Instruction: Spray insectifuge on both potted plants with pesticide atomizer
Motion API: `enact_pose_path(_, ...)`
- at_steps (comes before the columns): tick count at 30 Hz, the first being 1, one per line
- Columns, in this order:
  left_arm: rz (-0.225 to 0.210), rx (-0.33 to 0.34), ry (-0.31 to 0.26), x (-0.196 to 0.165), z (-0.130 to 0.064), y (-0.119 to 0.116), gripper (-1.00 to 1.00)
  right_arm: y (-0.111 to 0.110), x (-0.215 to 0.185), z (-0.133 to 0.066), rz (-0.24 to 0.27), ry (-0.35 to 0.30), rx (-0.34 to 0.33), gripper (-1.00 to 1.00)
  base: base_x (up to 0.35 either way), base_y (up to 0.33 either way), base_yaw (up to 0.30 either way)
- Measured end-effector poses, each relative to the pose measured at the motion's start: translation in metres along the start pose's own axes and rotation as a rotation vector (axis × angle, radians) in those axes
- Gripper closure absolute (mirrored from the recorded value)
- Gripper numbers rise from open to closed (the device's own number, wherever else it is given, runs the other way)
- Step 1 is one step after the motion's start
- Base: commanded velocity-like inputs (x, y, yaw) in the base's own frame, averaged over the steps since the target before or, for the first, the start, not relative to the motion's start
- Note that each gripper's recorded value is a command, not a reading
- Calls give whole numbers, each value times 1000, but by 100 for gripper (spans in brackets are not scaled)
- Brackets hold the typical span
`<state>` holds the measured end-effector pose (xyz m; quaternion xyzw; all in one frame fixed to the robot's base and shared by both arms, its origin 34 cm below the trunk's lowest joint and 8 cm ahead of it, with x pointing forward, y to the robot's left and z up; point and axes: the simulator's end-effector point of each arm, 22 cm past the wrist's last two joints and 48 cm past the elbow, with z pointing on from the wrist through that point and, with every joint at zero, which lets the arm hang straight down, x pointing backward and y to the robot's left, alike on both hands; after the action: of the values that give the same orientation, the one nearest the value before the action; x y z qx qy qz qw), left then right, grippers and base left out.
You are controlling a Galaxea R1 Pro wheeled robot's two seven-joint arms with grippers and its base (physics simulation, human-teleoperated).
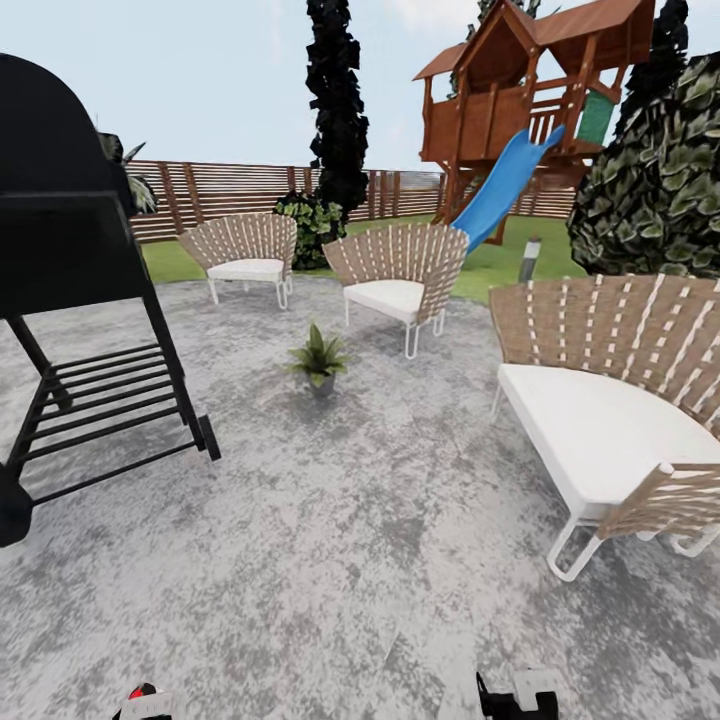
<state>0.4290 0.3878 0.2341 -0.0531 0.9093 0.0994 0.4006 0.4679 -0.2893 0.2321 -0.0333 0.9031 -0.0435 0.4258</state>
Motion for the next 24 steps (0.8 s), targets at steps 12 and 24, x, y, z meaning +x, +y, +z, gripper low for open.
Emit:
enact_pose_path(12,0,0,0,0,0,0,100,-1,0,0,-1,1,1,-100,338,0,149)
enact_pose_path(24,0,0,0,0,0,0,100,-1,1,0,-1,1,1,-100,338,0,1)
